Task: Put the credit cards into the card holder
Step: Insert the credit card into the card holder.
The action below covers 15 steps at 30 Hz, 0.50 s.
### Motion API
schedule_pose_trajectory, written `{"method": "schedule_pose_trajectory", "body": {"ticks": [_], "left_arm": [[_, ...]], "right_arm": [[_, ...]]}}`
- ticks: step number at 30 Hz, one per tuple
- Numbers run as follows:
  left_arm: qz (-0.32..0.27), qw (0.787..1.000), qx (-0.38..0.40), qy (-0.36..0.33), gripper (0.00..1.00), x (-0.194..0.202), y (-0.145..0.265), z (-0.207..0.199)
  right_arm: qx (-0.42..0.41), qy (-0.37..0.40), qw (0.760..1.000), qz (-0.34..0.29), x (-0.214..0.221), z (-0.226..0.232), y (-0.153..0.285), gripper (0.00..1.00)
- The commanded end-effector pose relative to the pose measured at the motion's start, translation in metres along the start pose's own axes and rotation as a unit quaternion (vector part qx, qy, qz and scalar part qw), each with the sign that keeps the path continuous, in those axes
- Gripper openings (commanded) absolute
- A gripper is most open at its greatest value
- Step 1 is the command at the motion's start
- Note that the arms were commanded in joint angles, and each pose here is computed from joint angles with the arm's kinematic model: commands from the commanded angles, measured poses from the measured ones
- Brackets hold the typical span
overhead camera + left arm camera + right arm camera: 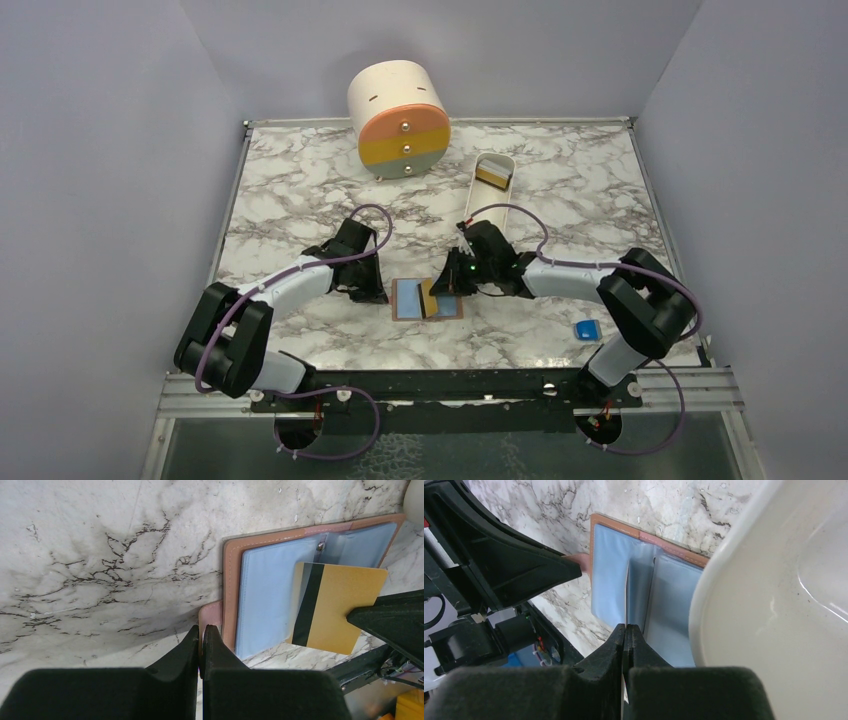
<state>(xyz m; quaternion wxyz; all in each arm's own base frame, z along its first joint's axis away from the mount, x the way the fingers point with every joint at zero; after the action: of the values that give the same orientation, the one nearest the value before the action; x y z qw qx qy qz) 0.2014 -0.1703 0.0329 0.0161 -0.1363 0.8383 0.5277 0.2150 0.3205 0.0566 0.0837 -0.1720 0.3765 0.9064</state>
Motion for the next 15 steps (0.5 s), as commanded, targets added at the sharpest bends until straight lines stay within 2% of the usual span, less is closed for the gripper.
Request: {"method": "schedule_pose_trajectory", "body": {"ticks": [1, 15], "left_arm": [[0.010, 1.000, 0.003, 0.000, 0.00, 0.005, 0.000, -0.001], [0.022, 0.999, 0.023, 0.016, 0.00, 0.014, -0.001, -0.005]], "right_arm": [[0.032, -0.003, 0.999, 0.005, 0.003, -0.017, -0.008, 0.01], [0.044, -0.013, 0.999, -0.018, 0.002, -0.027, -0.012, 0.01]]}}
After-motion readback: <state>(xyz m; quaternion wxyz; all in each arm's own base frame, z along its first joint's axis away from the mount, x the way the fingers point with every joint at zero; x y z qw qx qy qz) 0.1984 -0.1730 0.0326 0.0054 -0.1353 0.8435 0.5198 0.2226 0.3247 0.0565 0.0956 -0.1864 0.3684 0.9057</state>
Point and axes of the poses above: each gripper's point midway between its finger pads, its own y axis back along the fingers, its own z axis along the line the jaws close on, x = y × z, the point moved 1 cm from there along y, back along the fingers, and after that the axes turned 6 degrees about y, right-handed, at the moved point
